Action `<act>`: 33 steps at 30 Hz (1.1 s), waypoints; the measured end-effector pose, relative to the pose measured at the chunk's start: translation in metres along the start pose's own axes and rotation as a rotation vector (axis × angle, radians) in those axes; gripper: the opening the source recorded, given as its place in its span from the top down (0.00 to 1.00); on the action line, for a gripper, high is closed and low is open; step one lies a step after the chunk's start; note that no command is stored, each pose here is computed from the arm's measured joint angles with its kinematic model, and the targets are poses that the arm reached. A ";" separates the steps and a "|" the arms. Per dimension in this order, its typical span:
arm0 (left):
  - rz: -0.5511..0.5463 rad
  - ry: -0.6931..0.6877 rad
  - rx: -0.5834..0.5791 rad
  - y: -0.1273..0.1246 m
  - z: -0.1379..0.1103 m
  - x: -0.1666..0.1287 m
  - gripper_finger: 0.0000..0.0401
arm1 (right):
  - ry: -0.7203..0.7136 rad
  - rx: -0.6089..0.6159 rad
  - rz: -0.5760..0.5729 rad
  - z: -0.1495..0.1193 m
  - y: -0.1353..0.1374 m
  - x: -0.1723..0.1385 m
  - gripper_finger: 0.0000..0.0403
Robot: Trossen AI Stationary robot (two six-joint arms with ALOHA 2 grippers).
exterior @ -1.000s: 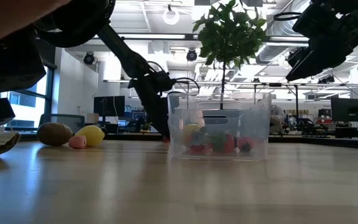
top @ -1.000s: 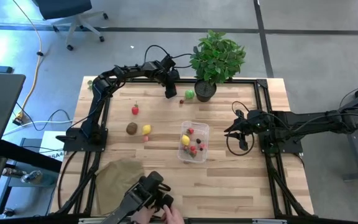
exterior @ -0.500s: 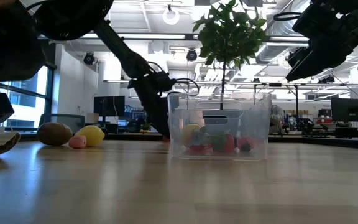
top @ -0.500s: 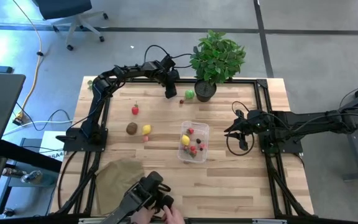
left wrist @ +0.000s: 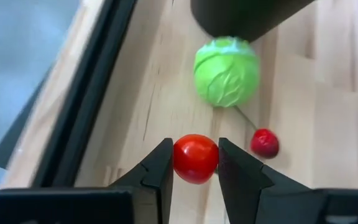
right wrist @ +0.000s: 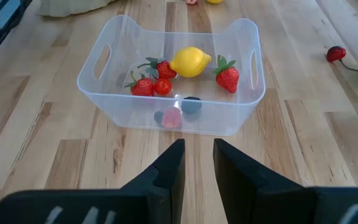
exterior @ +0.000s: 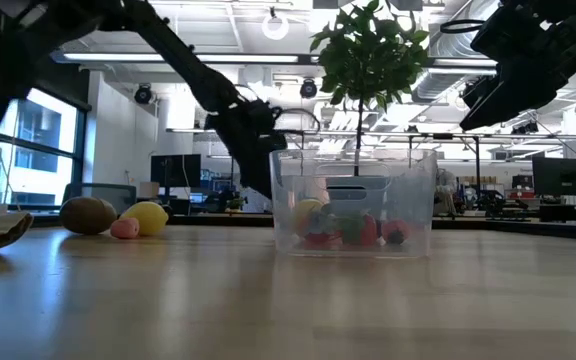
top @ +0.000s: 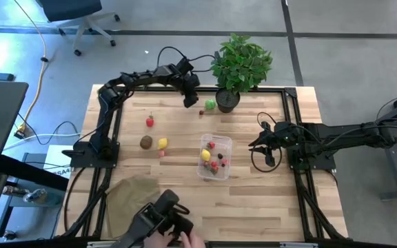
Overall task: Pick and placing Produce into tupperware
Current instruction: Put the red cherry into the transparent container
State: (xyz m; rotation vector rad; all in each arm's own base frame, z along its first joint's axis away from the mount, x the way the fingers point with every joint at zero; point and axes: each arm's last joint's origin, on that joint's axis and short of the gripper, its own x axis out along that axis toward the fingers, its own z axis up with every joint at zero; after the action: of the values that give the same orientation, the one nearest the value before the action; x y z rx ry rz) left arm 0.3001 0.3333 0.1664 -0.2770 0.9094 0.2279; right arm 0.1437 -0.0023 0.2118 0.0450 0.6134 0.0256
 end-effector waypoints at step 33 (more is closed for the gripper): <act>-0.137 -0.004 0.385 -0.195 0.053 -0.050 0.75 | 0.000 0.000 0.000 0.000 0.000 0.000 0.82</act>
State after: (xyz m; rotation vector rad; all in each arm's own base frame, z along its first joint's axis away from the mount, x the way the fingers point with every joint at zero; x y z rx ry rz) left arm 0.3700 0.1637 0.2651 0.0188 0.9065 -0.0745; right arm 0.1437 -0.0023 0.2118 0.0448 0.6136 0.0257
